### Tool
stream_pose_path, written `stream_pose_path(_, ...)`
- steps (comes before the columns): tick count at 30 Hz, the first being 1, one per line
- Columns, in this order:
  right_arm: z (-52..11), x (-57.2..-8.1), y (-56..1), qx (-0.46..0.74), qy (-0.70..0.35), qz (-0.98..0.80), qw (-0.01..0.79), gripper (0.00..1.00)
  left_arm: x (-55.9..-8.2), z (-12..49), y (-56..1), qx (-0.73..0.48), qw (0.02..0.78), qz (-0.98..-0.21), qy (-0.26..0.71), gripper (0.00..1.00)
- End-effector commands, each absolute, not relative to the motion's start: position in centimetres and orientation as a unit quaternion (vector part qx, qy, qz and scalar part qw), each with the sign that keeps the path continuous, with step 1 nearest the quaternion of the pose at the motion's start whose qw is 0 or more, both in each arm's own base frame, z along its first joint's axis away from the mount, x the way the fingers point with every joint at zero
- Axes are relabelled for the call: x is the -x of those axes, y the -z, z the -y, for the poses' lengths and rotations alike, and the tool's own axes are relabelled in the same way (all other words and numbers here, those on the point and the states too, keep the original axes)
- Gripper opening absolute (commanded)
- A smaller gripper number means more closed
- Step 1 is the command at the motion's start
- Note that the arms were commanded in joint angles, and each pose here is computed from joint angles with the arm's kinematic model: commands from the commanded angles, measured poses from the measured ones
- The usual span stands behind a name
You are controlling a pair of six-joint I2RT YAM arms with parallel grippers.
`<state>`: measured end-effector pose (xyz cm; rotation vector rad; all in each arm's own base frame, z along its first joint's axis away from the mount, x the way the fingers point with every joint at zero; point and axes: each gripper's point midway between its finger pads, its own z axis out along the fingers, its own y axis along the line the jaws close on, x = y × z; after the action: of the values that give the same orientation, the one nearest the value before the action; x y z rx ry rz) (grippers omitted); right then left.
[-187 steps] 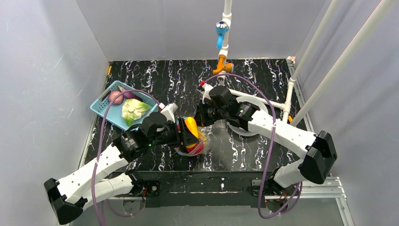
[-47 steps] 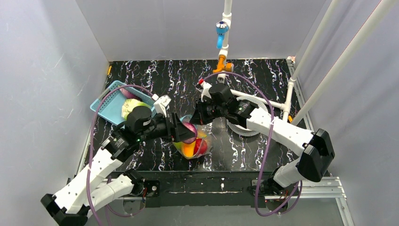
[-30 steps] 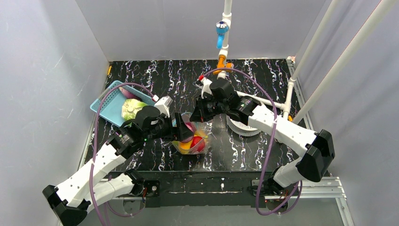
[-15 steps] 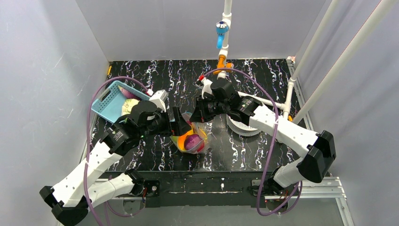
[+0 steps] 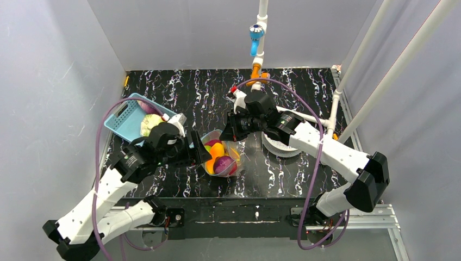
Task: Place the food in the zip-top bag and seal the zipper
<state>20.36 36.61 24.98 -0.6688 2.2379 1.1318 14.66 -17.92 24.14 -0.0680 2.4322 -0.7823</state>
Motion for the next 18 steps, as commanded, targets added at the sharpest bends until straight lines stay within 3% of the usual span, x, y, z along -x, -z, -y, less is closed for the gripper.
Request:
stream_pose_path(1,-36.8,-20.2,-27.8,0.262,-0.446,-0.801,0.302,0.01,-14.0,19.1,-21.7,0.03,0.234,-0.927,0.291,0.71)
stream_pose_path(4,-36.6,-20.4,-28.0,0.259,-0.442,-0.801,0.31,0.01,-13.7,19.3,-20.6,0.01,0.215,-0.935,0.282,0.64)
stream_pose_path(8,-36.5,-20.5,-28.0,0.258,-0.438,-0.802,0.314,0.01,-13.6,19.5,-19.8,-0.01,0.207,-0.937,0.28,0.43)
stream_pose_path(12,-36.5,-20.5,-28.2,0.258,-0.437,-0.803,0.313,0.01,-13.8,19.8,-20.3,-0.029,0.218,-0.932,0.287,0.0)
stream_pose_path(18,-35.5,-20.2,-29.3,0.27,-0.394,-0.815,0.33,0.01,-13.9,21.0,-27.2,-0.015,0.283,-0.879,0.383,0.0)
